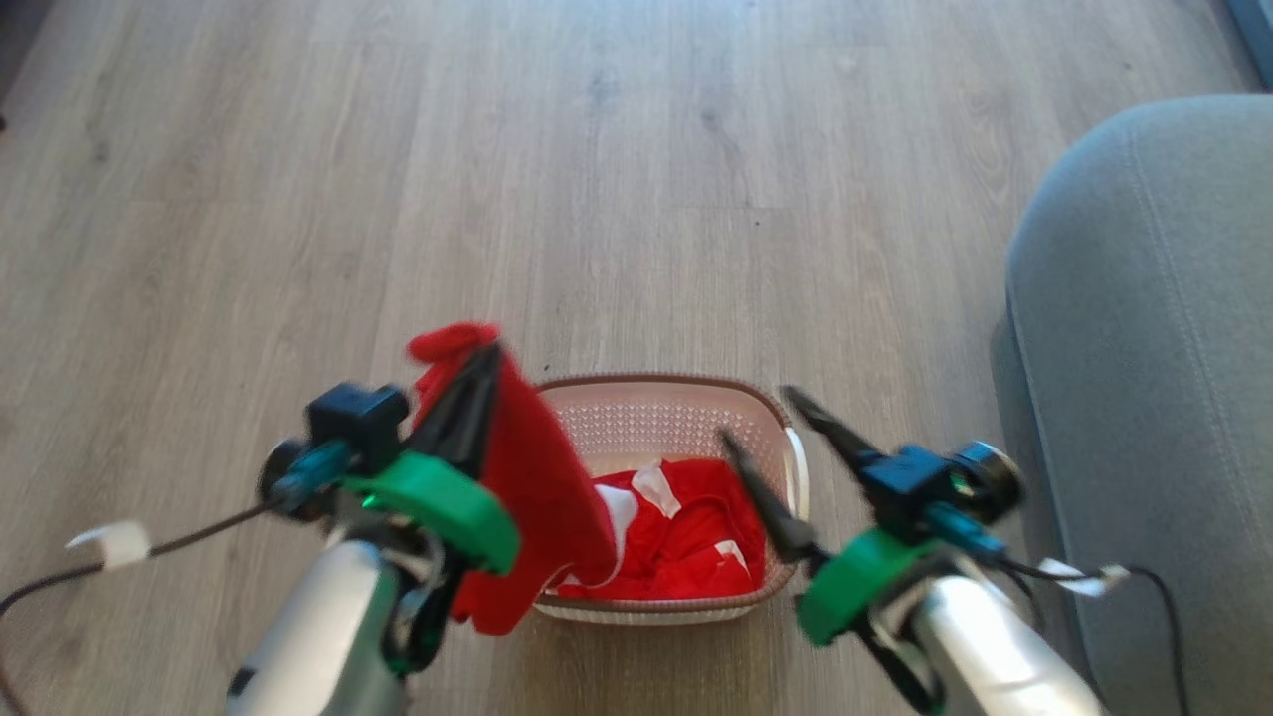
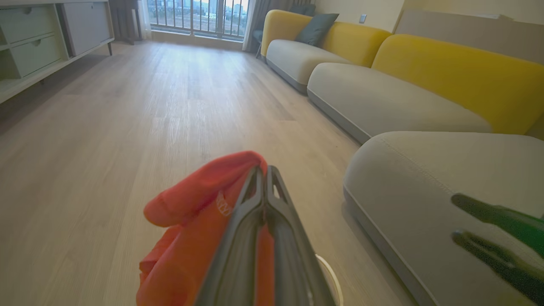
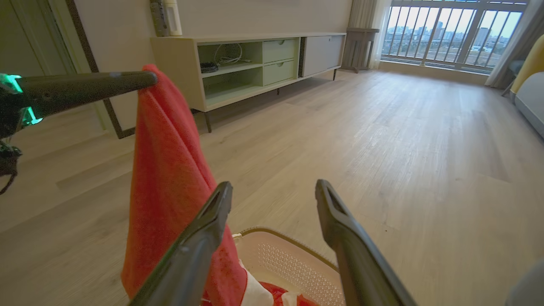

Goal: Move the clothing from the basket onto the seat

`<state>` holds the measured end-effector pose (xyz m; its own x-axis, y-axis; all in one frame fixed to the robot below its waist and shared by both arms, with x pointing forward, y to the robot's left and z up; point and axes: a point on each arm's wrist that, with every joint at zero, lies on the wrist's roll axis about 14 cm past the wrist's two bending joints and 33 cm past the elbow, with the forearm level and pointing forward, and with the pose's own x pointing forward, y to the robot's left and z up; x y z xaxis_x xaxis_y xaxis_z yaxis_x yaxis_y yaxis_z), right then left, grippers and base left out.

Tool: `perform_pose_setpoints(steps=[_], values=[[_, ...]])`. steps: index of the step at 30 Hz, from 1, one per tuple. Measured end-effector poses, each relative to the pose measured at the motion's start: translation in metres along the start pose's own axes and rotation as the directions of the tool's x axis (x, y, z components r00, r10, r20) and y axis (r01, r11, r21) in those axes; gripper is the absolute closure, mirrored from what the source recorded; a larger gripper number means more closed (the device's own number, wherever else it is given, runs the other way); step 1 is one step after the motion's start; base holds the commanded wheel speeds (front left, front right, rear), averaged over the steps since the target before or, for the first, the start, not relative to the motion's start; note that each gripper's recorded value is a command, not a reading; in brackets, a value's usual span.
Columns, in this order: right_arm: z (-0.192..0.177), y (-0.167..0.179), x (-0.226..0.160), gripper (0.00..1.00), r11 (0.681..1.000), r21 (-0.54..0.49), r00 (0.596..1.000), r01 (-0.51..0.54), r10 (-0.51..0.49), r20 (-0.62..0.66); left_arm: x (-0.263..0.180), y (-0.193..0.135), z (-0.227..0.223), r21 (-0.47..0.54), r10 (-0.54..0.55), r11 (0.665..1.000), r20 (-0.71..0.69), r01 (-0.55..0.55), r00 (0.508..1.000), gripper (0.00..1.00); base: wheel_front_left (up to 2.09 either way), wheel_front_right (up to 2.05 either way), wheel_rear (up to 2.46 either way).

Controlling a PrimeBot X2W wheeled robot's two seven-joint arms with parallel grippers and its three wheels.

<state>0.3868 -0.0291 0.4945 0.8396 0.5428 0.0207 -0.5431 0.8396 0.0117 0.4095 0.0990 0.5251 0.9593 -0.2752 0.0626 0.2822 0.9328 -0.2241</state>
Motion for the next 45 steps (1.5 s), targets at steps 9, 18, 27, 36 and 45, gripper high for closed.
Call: perform_pose_setpoints(steps=[9, 18, 27, 36, 45], values=[[0.017, 0.046, 0.027, 0.0, 0.981, -0.036, 0.981, -0.192, 0.193, 0.021, 0.006, -0.065, 0.03, 0.022, -0.19, 0.982, 0.05, 0.189, 0.98, 1.0, 0.0, 0.0, 0.0], [0.018, 0.033, 0.036, 0.0, 0.98, -0.074, 0.983, -0.185, 0.186, 0.008, -0.001, -0.115, 0.046, 0.008, -0.332, 0.943, 0.077, 0.333, 0.94, 1.0, 0.0, 0.0, 0.0], [0.007, 0.024, 0.031, 1.0, 0.988, -0.026, 0.988, -0.154, 0.153, -0.023, 0.0, -0.123, 0.048, -0.011, -0.351, 0.935, 0.082, 0.353, 0.933, 0.17, 0.0, 0.0, 0.0], [0.018, -0.02, 0.022, 1.0, 0.999, -0.029, 0.999, -0.035, 0.036, 0.01, 0.009, -0.123, 0.029, -0.03, -0.354, 0.934, 0.071, 0.357, 0.932, 0.0, 0.0, 0.0, 0.0], [0.057, -0.108, -0.027, 1.0, 0.971, -0.078, 0.969, 0.228, -0.218, 0.114, 0.008, -0.158, -0.038, -0.098, -0.471, 0.88, -0.058, 0.465, 0.88, 0.0, 0.0, 0.0, 0.0]])
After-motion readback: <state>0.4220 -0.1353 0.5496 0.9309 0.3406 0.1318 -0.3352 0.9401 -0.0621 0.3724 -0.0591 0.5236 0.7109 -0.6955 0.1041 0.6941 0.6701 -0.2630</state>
